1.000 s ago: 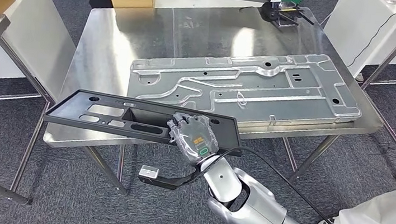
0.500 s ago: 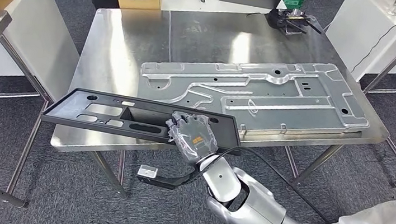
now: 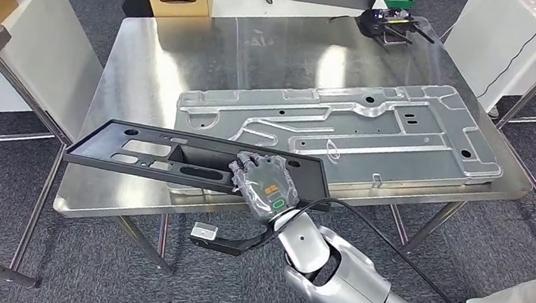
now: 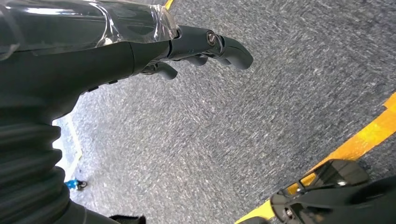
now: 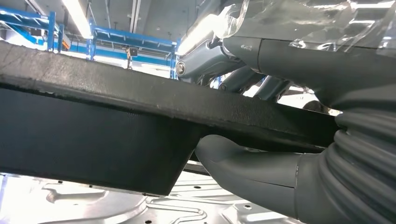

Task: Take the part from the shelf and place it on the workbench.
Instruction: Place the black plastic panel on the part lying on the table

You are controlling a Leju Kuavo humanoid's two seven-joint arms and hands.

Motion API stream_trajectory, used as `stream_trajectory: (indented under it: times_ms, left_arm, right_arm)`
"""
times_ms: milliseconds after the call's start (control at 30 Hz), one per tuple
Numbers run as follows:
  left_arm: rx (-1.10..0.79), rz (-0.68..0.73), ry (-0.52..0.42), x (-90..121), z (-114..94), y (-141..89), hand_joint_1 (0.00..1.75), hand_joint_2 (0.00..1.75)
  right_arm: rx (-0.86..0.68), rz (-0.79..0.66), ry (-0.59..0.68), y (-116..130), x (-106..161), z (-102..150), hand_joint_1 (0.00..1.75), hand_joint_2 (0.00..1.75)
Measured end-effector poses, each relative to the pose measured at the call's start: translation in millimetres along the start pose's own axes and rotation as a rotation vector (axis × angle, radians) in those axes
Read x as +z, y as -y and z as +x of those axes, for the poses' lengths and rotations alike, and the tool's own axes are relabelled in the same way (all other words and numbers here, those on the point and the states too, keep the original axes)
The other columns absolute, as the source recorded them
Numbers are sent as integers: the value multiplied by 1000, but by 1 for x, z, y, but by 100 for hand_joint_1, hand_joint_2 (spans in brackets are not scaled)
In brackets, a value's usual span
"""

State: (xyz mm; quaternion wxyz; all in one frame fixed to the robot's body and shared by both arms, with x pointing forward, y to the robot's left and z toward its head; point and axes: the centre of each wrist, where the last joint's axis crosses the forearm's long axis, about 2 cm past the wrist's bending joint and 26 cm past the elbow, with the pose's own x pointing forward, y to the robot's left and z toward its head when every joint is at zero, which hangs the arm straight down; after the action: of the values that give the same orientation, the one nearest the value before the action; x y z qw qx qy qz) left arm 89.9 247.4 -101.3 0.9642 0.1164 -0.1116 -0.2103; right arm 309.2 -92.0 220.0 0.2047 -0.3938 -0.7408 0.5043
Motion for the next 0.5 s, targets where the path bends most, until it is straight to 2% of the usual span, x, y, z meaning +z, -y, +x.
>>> stream_trajectory:
  times_ms: [500]
  left_arm:
    - [-1, 2, 1, 0, 0, -1, 0, 175]
  right_arm:
    - [-2, 3, 1, 0, 0, -1, 175, 175]
